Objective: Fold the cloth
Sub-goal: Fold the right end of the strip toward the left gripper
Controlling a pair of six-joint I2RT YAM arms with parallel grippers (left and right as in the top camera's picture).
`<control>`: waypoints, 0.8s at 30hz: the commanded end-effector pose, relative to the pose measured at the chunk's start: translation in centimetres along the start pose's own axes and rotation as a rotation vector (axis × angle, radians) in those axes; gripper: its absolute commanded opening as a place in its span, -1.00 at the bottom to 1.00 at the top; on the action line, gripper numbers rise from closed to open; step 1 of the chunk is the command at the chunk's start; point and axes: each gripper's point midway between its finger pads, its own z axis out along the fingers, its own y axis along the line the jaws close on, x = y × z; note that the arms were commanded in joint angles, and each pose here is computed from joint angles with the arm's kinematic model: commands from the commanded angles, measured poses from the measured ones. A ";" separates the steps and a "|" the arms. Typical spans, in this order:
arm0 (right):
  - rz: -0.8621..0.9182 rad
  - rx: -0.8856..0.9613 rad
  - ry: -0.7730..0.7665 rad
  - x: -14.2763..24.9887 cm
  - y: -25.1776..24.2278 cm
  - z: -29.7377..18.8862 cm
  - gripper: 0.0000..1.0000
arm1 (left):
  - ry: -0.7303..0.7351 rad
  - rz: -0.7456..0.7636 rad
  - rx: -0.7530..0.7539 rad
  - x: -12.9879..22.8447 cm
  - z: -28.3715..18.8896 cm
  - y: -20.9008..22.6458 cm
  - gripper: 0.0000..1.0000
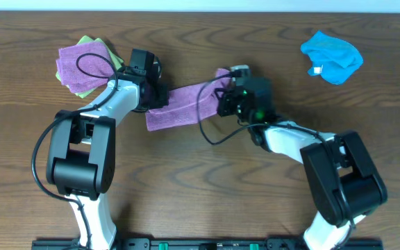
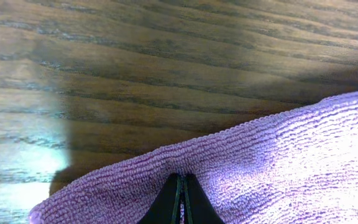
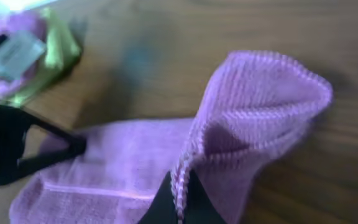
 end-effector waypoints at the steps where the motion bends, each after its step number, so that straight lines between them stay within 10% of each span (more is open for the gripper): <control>1: -0.161 -0.075 -0.007 -1.7 4.0 0.2 -0.97 | 0.007 -0.017 -0.036 0.1 0.9 1.1 -0.88; 24: -0.298 -0.240 0.089 2.2 13.6 0.8 -0.97 | -0.083 -0.034 -0.058 -4.6 -1.8 2.2 -0.89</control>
